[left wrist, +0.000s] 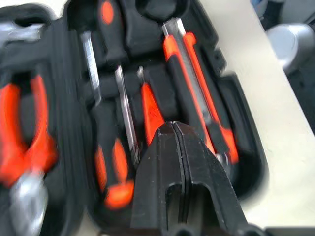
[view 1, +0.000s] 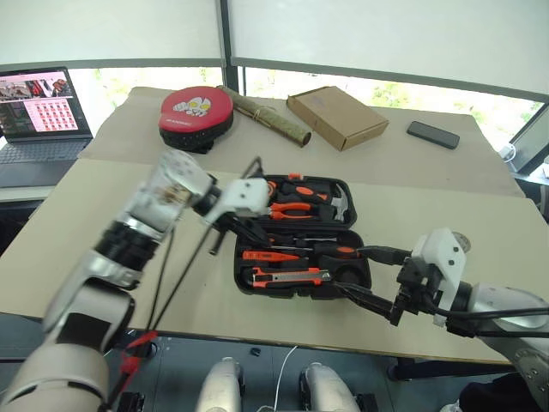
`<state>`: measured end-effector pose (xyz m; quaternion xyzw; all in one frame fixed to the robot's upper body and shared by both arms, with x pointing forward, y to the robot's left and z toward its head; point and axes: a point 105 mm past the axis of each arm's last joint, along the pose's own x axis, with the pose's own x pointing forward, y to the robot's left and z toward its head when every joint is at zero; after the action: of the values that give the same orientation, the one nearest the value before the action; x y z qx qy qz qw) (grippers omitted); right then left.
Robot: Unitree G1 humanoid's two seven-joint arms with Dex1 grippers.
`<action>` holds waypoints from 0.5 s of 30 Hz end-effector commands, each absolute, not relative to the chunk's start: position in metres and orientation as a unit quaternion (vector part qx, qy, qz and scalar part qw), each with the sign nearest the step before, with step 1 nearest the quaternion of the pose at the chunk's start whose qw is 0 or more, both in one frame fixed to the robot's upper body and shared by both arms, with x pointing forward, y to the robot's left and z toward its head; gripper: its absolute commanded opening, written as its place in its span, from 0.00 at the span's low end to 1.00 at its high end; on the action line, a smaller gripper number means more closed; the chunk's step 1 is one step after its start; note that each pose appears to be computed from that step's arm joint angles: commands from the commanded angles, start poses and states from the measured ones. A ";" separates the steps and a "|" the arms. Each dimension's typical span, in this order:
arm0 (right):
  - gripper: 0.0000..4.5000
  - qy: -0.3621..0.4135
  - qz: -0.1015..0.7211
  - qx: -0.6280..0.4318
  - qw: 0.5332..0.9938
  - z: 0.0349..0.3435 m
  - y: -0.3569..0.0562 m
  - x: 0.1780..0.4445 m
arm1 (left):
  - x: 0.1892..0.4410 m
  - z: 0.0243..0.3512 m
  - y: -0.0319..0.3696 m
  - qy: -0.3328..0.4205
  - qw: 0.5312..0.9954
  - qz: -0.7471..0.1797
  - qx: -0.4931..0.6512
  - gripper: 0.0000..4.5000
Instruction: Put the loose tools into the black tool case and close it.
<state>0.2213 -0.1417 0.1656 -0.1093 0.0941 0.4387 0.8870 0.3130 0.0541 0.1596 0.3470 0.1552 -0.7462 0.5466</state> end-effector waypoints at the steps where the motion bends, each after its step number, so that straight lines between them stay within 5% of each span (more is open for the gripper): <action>1: 1.00 0.075 0.436 -0.121 0.889 0.173 -0.140 0.220 | 0.310 0.161 0.038 0.134 0.529 -0.752 0.368 0.01; 15: 1.00 0.072 0.422 -0.104 0.898 0.173 -0.139 0.216 | 0.307 0.124 0.027 0.143 0.484 -0.752 0.424 0.01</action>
<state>0.2176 -0.1405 0.1630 -0.0962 0.0937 0.4238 0.8957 0.3112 0.0292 0.1348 0.4157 0.1388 -0.7471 0.4998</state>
